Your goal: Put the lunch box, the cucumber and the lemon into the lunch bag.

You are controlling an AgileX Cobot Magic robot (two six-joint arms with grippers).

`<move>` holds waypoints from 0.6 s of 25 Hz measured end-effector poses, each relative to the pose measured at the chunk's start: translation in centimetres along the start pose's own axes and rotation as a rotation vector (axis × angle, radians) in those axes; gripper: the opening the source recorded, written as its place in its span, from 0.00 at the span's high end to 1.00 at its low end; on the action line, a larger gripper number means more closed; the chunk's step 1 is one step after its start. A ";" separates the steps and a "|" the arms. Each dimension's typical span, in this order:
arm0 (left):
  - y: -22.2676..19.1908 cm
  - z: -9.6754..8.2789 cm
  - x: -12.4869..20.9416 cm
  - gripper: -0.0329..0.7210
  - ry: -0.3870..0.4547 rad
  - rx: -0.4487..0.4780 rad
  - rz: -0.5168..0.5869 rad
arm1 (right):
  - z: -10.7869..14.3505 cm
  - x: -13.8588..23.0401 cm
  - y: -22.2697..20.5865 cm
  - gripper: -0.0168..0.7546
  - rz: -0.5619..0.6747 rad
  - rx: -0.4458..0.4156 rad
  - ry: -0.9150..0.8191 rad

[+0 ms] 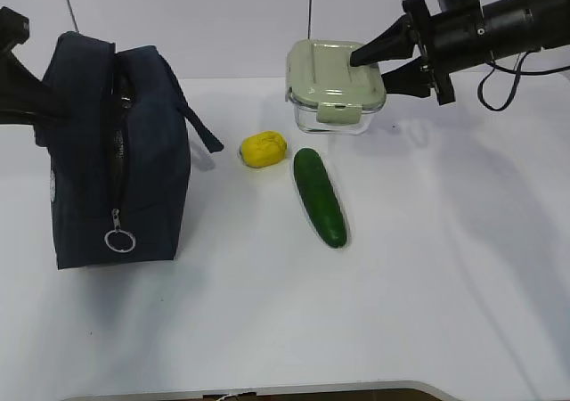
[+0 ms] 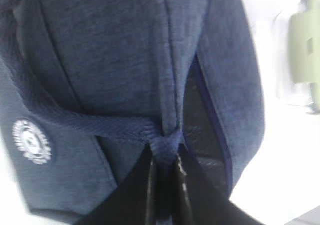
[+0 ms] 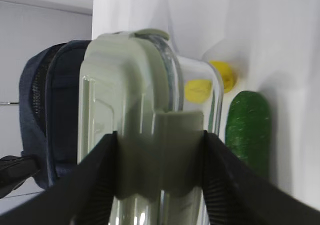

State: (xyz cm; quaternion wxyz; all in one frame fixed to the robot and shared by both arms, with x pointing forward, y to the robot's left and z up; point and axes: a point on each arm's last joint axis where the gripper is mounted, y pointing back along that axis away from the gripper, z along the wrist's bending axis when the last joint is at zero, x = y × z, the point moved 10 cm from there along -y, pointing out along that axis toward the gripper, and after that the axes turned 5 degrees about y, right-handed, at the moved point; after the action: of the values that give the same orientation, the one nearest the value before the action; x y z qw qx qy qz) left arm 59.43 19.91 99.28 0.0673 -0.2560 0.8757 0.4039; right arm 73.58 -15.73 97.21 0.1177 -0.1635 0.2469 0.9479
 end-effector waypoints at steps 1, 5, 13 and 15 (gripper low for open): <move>0.2 0.1 0.2 0.95 -0.007 -0.012 0.008 | 0.3 0.2 -0.4 0.49 0.010 -0.005 -0.006; 0.5 0.2 0.7 0.95 -0.017 -0.023 0.026 | 1.4 1.0 -1.7 0.49 0.040 -0.022 -0.011; 0.8 -0.2 1.2 0.96 -0.018 -0.013 0.045 | 5.0 0.9 -3.3 0.49 0.057 -0.058 0.015; 0.8 -0.2 1.3 0.96 -0.020 -0.012 0.051 | 6.5 0.2 -3.2 0.49 0.047 -0.072 0.022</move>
State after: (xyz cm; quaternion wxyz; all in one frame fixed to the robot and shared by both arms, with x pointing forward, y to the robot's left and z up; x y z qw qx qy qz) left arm 57.94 19.62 99.53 0.0641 -0.2301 0.8788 0.4132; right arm 72.73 -9.65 101.14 0.0866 -0.1719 0.2176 0.9569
